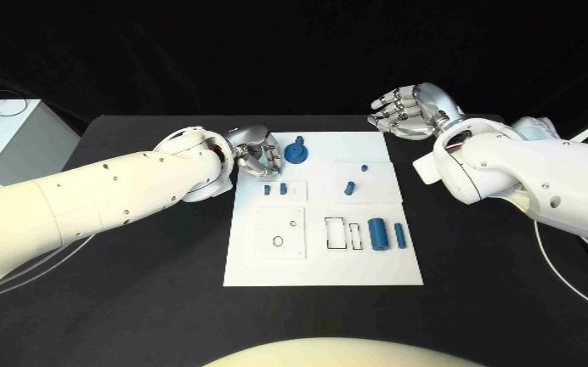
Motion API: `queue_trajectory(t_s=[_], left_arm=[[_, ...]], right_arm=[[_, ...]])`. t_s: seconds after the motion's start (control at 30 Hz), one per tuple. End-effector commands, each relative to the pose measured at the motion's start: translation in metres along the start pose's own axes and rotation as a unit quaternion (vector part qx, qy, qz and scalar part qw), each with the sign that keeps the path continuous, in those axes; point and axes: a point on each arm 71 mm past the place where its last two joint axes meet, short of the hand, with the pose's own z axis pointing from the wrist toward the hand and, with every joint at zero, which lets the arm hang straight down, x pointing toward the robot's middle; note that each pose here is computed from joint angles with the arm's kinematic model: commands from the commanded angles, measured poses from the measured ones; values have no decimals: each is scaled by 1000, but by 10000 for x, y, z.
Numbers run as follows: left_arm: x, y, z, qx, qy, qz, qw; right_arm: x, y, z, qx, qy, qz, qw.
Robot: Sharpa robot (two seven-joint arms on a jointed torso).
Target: Assemble the parts on the task board
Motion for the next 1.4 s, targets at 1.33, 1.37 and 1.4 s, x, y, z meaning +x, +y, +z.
queue_trajectory(t_s=[1.33,1.37,1.4], left_arm=[[84,-29,75,-11,43,13,999],[85,-28,74,-11,44,13,999],[85,-27,73,-11,44,13,999]], right_arm=[[7,15,-7,-9,5,-4,1000],[6,15,-7,-9,5,-4,1000],[6,14,-7,-9,5,-4,1000]])
